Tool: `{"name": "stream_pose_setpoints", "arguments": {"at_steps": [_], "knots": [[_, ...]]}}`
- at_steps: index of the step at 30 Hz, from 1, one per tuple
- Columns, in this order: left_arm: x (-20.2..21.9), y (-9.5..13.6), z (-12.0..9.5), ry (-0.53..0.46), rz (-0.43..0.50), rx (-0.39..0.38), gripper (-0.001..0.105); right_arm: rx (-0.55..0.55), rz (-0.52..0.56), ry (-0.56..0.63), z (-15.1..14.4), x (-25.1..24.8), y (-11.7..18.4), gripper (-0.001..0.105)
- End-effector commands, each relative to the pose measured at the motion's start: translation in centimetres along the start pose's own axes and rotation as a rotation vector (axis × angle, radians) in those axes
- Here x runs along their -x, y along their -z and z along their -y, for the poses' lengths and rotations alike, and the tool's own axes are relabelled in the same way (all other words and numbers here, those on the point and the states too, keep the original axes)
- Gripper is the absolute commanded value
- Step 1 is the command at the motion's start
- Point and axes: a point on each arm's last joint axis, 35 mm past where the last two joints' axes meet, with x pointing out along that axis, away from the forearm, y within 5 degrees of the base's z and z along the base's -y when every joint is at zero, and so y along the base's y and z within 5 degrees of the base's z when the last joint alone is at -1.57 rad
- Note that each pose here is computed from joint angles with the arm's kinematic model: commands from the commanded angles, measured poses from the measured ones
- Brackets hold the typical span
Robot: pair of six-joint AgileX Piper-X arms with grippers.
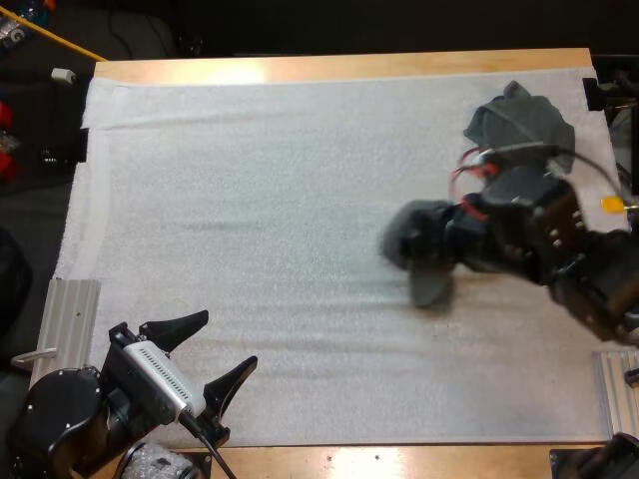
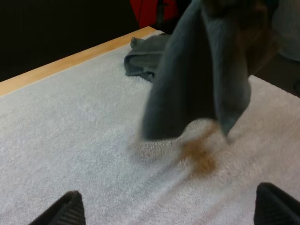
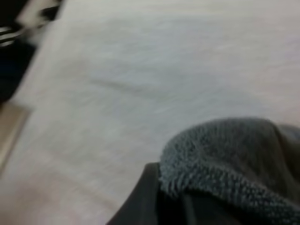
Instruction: Pick towel from pile, fold and stack
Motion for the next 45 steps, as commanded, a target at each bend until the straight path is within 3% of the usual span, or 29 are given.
{"name": "stream_pose_setpoints", "arguments": {"at_steps": [1, 4, 7, 16, 19, 21, 22, 23, 24, 34, 45], "knots": [[0.1, -0.2, 0.1, 0.011, 0.009, 0.003, 0.069, 0.0, 0.03, -0.033, -0.7, 0.3, -0.4, 0.0], [0.1, -0.2, 0.1, 0.011, 0.009, 0.003, 0.069, 0.007, 0.016, -0.053, -2.0, 0.0, 0.1, 0.0], [0.1, -0.2, 0.1, 0.011, 0.009, 0.003, 0.069, 0.014, -0.043, 0.017, -1.8, -1.9, 1.6, 0.0], [0.1, -0.2, 0.1, 0.011, 0.009, 0.003, 0.069, 0.12, -0.347, 0.396, 2.4, -9.6, 8.3, 0.001], [0.1, -0.2, 0.1, 0.011, 0.009, 0.003, 0.069, 0.07, -0.351, 0.452, 3.9, -9.8, 8.1, 0.023], [0.1, -0.2, 0.1, 0.011, 0.009, 0.003, 0.069, 0.045, -0.336, 0.472, 4.8, -9.3, 7.2, 0.055], [0.1, -0.2, 0.1, 0.011, 0.009, 0.003, 0.069, 0.043, -0.329, 0.475, 4.9, -9.2, 6.9, 0.062], [0.1, -0.2, 0.1, 0.011, 0.007, 0.003, 0.069, 0.037, -0.327, 0.483, 5.2, -8.8, 6.4, 0.076], [0.1, -0.2, 0.1, 0.011, 0.005, 0.004, 0.069, 0.036, -0.326, 0.488, 5.4, -8.3, 5.9, 0.08], [0.1, 0.7, 0.0, 0.0, -0.068, 0.031, 0.069, 0.042, -0.33, 0.485, 4.8, -3.8, 5.5, 0.054], [0.2, 1.8, -0.1, -0.016, -0.17, 0.07, 0.069, -0.01, -0.335, 0.075, 2.5, -1.6, 5.7, 0.052]]}}
